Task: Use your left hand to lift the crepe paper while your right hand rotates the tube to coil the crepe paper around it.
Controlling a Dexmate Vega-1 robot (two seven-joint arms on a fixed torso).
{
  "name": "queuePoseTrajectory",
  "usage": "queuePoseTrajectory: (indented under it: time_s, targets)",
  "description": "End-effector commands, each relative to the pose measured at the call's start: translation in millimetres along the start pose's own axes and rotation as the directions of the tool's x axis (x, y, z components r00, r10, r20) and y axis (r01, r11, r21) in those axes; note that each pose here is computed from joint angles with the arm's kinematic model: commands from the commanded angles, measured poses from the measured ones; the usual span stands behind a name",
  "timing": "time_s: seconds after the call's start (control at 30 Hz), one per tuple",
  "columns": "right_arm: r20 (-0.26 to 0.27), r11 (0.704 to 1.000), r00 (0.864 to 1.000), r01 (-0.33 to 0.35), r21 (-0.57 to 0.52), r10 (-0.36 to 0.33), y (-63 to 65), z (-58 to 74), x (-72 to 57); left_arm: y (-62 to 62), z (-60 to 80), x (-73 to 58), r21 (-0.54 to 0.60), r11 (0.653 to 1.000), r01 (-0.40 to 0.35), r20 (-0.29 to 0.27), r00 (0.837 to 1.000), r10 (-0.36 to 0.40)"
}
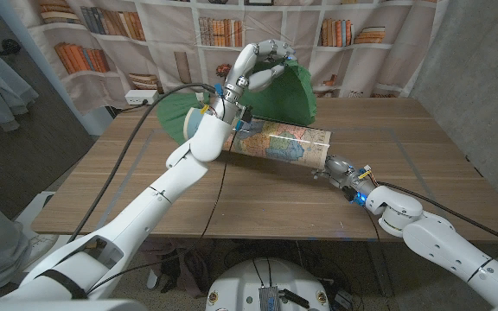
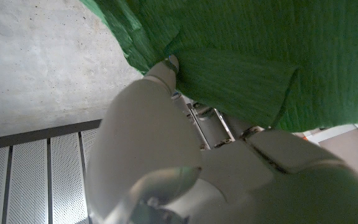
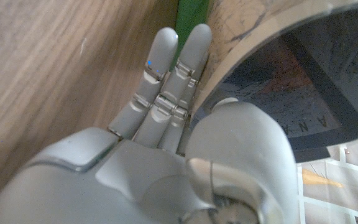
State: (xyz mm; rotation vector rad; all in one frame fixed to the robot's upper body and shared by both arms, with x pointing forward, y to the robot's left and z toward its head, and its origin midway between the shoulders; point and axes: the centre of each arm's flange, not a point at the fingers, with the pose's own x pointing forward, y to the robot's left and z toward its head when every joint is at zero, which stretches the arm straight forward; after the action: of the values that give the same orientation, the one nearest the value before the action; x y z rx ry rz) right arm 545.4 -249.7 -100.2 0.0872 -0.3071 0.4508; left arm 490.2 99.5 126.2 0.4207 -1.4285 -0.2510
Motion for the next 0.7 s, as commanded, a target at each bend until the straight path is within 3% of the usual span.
queuePoseTrajectory:
  time_s: [0.03, 0.4, 0.7]
  targets:
    - [0.04, 0.997, 0.996, 0.073, 0.011, -0.074, -19.4, 5.1, 11.8, -8.4, -5.9, -8.5, -0.119, 0.993, -0.021, -0.053, 0.998, 0.015]
    - [0.074, 0.993, 0.99, 0.121, 0.012, -0.121, -40.5, 18.8, 20.2, -17.1, -12.1, -17.7, -0.206, 0.978, -0.034, -0.1, 0.995, 0.014]
    - [0.114, 0.99, 0.984, 0.128, 0.064, -0.134, -39.8, 20.9, 26.8, -26.7, -16.9, -25.5, -0.274, 0.96, -0.057, -0.137, 0.99, 0.02]
